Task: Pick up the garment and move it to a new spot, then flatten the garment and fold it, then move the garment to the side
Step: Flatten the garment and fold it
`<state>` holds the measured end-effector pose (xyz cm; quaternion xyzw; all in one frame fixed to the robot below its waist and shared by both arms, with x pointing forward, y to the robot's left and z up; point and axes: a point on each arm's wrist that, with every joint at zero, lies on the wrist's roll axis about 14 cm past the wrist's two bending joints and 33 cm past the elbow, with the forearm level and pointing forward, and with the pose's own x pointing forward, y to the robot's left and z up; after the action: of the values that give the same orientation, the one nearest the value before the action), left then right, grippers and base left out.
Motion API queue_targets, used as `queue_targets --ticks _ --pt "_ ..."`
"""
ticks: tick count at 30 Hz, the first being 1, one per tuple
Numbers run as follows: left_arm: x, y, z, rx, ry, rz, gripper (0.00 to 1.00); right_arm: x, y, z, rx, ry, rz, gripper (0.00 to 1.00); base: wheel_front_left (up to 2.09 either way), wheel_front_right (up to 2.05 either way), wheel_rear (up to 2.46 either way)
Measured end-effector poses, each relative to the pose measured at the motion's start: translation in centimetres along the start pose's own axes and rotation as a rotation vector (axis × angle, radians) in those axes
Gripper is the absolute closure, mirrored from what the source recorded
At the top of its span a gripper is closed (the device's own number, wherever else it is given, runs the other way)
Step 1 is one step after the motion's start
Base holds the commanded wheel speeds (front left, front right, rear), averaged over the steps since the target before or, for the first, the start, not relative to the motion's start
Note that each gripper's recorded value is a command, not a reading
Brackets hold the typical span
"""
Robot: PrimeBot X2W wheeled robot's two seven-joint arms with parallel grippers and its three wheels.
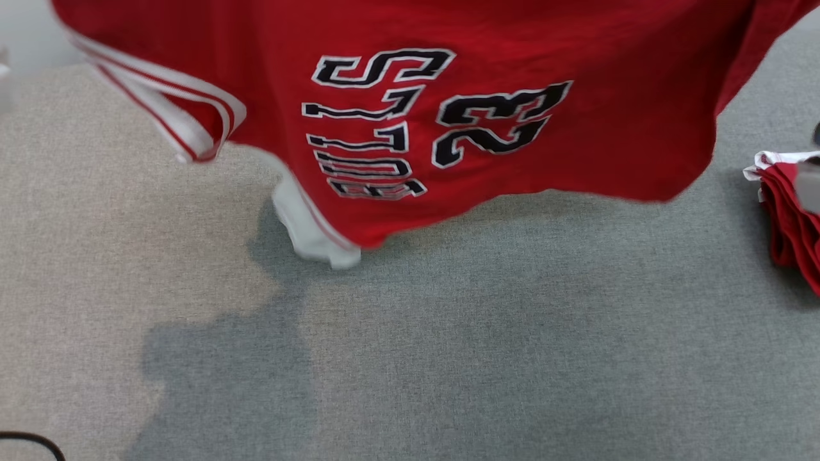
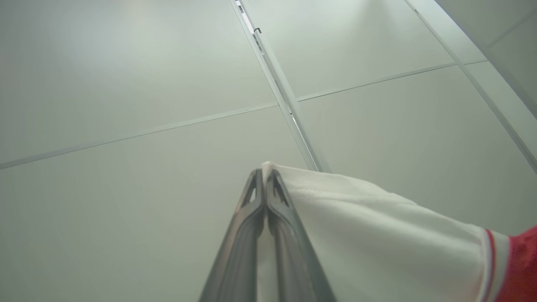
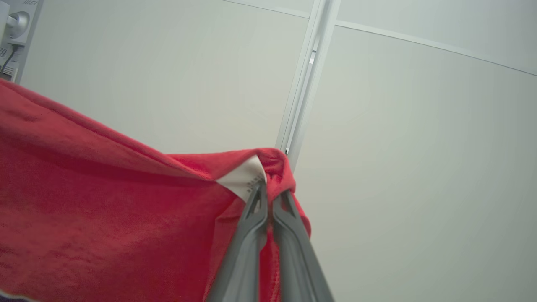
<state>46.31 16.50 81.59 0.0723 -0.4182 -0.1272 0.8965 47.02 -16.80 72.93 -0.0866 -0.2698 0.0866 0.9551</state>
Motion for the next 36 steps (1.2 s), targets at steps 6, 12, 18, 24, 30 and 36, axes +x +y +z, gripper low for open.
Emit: queue_targets --ticks 6,12,18,24,30,36 --pt "1.8 -0.5 4.3 0.035 -0.099 -0.025 1.00 0.6 -0.7 2.1 0.003 -0.043 -0.015 1.00 0.00 0.00 0.00" --pt "2.8 -1.6 5.0 0.030 -0.111 -0.057 1.00 1.0 -0.4 1.6 0.053 -0.033 -0.010 1.00 0.00 0.00 0.00" --pt "3.6 -2.2 1.0 0.003 -0.006 -0.095 1.00 2.3 0.3 -1.7 0.112 0.036 0.010 1.00 0.00 0.00 0.00" --pt "5.1 -2.8 -5.6 -0.034 0.129 -0.124 1.00 5.4 0.6 -6.3 0.189 0.107 0.010 1.00 0.00 0.00 0.00" --pt "6.8 -1.0 -13.9 -0.024 0.302 -0.098 1.00 10.5 2.3 -9.4 0.236 0.122 0.036 1.00 0.00 0.00 0.00" --pt "8.4 1.0 -16.9 0.041 0.363 -0.059 1.00 14.1 1.8 -8.9 0.321 0.073 -0.022 1.00 0.00 0.00 0.00"
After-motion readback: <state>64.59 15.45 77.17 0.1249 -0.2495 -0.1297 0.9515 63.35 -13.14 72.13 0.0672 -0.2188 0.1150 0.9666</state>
